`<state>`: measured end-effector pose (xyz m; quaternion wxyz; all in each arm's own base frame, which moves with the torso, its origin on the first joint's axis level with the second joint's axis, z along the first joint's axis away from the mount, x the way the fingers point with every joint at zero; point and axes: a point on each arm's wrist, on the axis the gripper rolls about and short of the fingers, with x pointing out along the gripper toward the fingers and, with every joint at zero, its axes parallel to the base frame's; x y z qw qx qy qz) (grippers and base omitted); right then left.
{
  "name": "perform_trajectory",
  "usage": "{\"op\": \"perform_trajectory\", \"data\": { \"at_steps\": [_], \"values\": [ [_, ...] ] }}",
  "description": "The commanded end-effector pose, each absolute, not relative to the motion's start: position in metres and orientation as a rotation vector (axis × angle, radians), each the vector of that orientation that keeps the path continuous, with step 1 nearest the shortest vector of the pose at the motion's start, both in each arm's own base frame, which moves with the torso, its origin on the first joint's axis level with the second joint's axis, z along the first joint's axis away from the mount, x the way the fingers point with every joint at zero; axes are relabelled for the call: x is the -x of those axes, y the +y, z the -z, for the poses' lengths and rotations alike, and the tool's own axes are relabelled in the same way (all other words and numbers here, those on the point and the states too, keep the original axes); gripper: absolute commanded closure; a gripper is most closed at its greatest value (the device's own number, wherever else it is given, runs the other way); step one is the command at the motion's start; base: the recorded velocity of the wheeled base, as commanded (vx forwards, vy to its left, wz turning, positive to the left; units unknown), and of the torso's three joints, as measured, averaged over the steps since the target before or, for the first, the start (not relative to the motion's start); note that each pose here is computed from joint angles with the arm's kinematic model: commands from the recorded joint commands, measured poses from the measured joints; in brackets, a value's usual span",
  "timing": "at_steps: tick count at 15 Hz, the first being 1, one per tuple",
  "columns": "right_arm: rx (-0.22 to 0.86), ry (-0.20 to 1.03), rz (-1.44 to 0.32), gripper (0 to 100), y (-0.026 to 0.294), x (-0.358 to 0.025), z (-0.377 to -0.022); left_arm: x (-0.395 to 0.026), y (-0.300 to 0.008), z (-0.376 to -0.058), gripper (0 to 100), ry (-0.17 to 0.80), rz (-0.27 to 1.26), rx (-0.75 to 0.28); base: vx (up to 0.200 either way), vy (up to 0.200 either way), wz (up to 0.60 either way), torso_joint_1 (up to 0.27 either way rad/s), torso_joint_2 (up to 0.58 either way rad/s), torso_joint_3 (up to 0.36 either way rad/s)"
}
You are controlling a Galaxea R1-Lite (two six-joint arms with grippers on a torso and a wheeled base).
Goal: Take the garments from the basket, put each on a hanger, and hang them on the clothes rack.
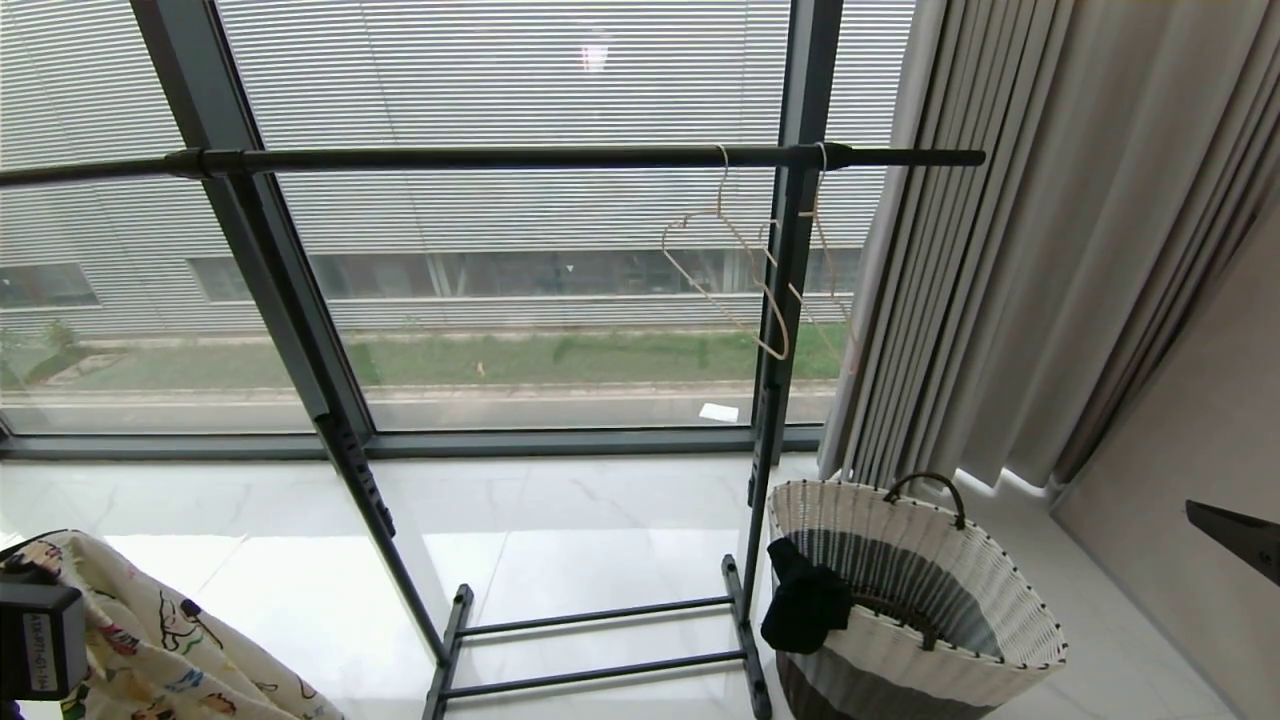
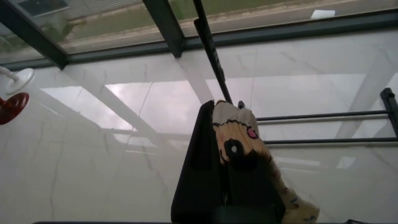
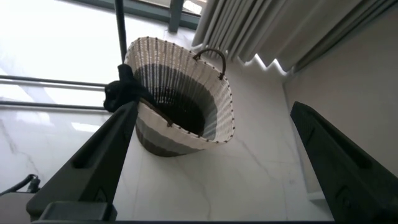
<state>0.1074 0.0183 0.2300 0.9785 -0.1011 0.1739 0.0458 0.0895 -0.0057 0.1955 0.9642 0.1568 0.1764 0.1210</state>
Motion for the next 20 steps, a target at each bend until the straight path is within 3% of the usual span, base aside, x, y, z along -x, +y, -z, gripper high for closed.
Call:
{"op": "perform_trajectory", "data": {
  "at_steps": [1, 6, 15, 20],
  "values": [
    [0.204, 0.352, -0.093, 0, 0.0184, -0.1074, -0.2296, -0.09, -0.0058, -0.1956, 100, 0.358, -0.245, -0.318, 0.0, 0.0, 0.0, 0.237, -0.52, -0.286],
    [0.204, 0.35, -0.096, 0, 0.0184, -0.1063, -0.2292, -0.0898, -0.0057, -0.1962, 100, 0.355, -0.246, -0.315, 0.0, 0.0, 0.0, 0.156, -0.34, -0.185],
    [0.199, 0.314, -0.107, 0, 0.0201, -0.1097, -0.2278, -0.0893, -0.0057, -0.195, 100, 0.358, -0.246, -0.316, 0.0, 0.2, 0.0, 0.007, -0.01, -0.006],
    [0.197, 0.331, -0.118, 0, 0.0215, -0.1151, -0.2246, -0.0896, -0.0057, -0.1944, 100, 0.361, -0.245, -0.317, 0.0, 0.0, 0.0, 0.0, 0.0, 0.0]
  ]
}}
